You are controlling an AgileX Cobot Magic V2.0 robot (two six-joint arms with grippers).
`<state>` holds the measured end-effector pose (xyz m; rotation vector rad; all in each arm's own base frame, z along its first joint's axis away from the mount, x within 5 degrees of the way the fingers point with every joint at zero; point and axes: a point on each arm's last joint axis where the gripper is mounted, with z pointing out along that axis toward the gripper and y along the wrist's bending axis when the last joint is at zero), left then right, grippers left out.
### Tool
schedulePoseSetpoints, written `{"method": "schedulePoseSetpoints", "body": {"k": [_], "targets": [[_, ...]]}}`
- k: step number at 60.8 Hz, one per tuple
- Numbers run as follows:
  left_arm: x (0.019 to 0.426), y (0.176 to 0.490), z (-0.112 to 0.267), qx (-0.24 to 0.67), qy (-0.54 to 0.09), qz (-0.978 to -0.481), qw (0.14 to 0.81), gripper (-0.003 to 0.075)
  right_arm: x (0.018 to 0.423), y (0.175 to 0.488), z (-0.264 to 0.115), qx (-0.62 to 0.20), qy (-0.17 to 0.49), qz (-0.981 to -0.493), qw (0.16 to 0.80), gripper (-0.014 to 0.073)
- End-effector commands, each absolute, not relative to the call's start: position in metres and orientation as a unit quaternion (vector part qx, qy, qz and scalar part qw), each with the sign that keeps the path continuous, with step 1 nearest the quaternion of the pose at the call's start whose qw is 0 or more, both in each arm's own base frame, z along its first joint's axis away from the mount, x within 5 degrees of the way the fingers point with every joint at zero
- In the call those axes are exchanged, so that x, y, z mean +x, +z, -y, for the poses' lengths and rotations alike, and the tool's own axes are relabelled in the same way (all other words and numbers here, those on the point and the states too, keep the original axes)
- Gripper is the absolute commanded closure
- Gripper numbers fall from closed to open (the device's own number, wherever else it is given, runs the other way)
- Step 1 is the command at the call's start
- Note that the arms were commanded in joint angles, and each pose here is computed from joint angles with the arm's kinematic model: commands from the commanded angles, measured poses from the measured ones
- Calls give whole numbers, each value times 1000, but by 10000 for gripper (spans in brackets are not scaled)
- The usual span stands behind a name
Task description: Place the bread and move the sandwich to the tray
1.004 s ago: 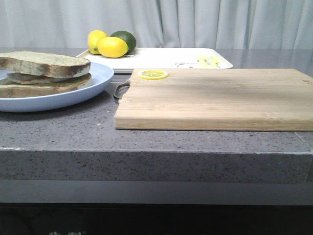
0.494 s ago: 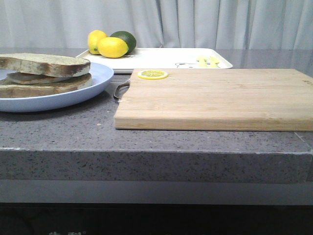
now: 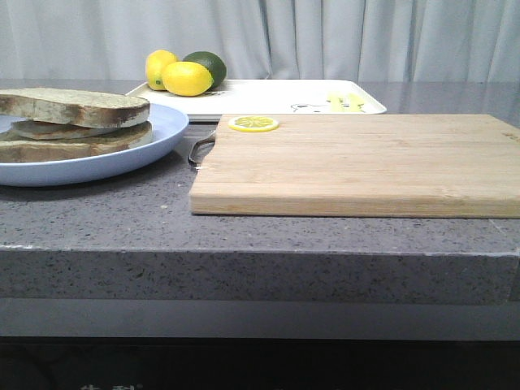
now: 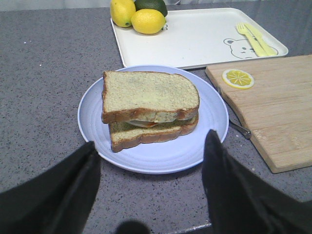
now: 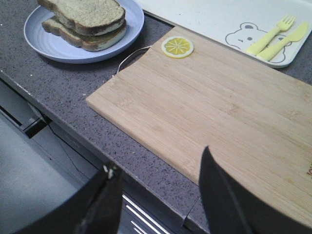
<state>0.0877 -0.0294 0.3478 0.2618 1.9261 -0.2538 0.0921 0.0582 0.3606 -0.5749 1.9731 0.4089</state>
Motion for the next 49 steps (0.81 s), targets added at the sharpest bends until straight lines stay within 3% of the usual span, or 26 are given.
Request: {"method": "schedulePoseSetpoints", "body": {"k": [1, 26, 41, 49], "targets": [[93, 362, 31, 112, -107, -800, 580, 281, 93, 377, -57, -221, 179, -785, 550, 204], [159, 370, 36, 86, -3, -914, 397, 281, 93, 377, -57, -221, 179, -785, 551, 204], [220, 372, 29, 31, 1, -939, 341, 281, 93, 377, -57, -221, 179, -785, 551, 204], [245, 371, 16, 21, -54, -944, 325, 281, 93, 377, -57, -221, 179, -785, 551, 204]]}}
